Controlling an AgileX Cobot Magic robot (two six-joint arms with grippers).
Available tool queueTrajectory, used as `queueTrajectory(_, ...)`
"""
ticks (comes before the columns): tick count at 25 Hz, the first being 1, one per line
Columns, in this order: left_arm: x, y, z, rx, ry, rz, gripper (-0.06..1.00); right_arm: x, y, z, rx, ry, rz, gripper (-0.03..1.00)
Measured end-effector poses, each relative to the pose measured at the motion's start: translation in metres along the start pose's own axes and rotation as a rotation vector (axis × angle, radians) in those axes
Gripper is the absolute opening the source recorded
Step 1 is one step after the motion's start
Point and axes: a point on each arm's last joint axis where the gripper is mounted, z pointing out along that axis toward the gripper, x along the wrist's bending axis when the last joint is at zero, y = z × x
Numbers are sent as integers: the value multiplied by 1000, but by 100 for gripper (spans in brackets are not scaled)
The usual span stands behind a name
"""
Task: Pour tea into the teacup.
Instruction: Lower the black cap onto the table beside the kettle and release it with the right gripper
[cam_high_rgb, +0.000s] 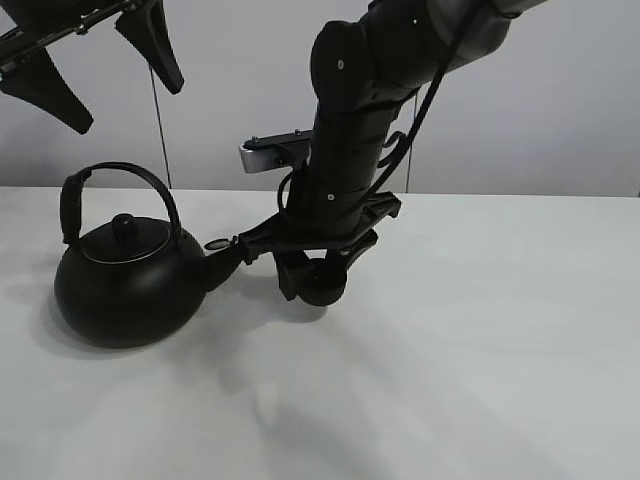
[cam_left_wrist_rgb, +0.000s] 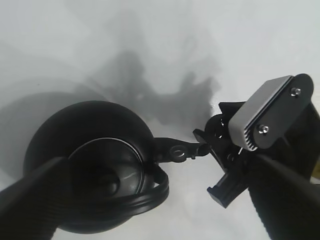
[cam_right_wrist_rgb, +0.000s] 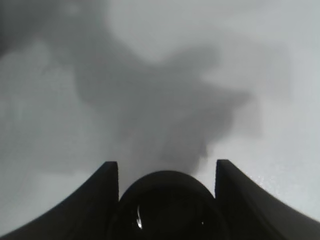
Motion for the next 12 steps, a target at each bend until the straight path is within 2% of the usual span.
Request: queueTrajectory(12, 0, 4, 0, -43, 2, 0, 70, 7, -1, 13, -5, -1, -30, 38)
